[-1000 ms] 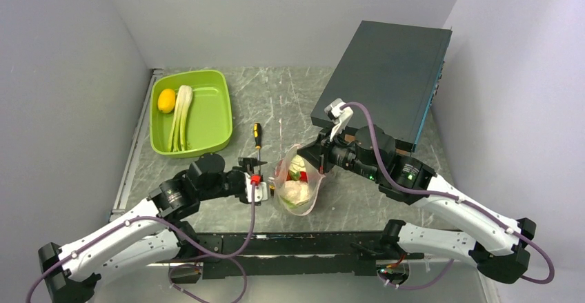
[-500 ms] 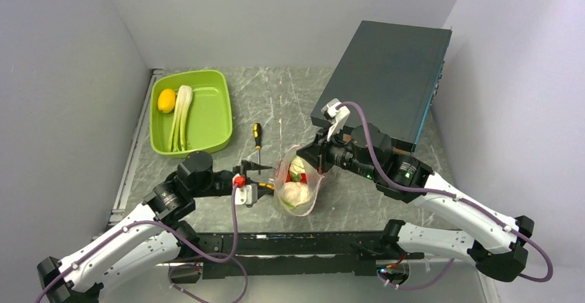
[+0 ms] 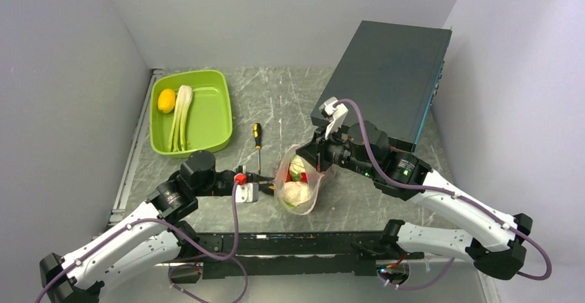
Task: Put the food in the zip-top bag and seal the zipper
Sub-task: Adjust the zipper food storage bag at the center of the board.
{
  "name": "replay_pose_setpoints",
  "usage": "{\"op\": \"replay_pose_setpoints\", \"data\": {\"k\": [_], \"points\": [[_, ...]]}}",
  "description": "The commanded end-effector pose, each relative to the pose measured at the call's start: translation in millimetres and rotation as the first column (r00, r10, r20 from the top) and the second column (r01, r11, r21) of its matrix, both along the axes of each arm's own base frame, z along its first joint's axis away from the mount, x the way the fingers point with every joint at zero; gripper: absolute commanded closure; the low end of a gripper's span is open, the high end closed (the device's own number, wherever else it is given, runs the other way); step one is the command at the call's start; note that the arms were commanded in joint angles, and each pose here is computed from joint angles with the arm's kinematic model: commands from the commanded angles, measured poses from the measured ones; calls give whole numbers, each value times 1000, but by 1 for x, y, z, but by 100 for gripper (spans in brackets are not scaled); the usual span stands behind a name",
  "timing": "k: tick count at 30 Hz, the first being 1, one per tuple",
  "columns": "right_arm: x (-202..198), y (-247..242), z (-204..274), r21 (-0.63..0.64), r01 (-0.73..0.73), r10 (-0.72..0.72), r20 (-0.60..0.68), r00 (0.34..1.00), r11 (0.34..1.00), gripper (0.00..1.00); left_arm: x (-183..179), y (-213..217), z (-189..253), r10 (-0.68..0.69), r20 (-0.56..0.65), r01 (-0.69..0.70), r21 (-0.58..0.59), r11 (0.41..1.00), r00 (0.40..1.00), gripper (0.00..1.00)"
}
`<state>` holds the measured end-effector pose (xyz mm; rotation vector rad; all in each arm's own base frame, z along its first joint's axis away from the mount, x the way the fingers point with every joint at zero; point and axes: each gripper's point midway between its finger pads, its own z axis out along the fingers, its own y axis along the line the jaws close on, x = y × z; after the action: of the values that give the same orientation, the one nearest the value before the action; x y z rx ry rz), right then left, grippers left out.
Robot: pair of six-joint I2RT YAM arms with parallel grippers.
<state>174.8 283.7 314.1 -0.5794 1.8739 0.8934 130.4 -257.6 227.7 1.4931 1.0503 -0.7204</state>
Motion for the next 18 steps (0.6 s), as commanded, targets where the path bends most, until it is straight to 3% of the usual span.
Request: {"op": "replay_pose_setpoints", "data": {"k": [1, 3, 7, 11, 18], "points": [[4, -10, 27, 53, 38, -41, 55, 998, 998, 100, 8, 1, 16, 38, 34, -37, -17, 999, 999, 100], [8, -16, 23, 15, 62, -63, 70, 996, 998, 98, 9, 3, 21, 52, 39, -51, -18, 999, 998, 100], [18, -39, 12, -112, 142, -127, 127, 984, 983, 86, 14, 9, 41, 117, 15, -117, -33, 993, 993, 100], [23, -60, 8, -227, 188, -147, 187, 971, 956, 73, 16, 12, 80, 162, -79, -163, -8, 987, 984, 100], [23, -71, 16, -229, 197, -136, 259, 956, 953, 43, 27, 3, 134, 209, -192, -196, 85, 977, 959, 100]]}}
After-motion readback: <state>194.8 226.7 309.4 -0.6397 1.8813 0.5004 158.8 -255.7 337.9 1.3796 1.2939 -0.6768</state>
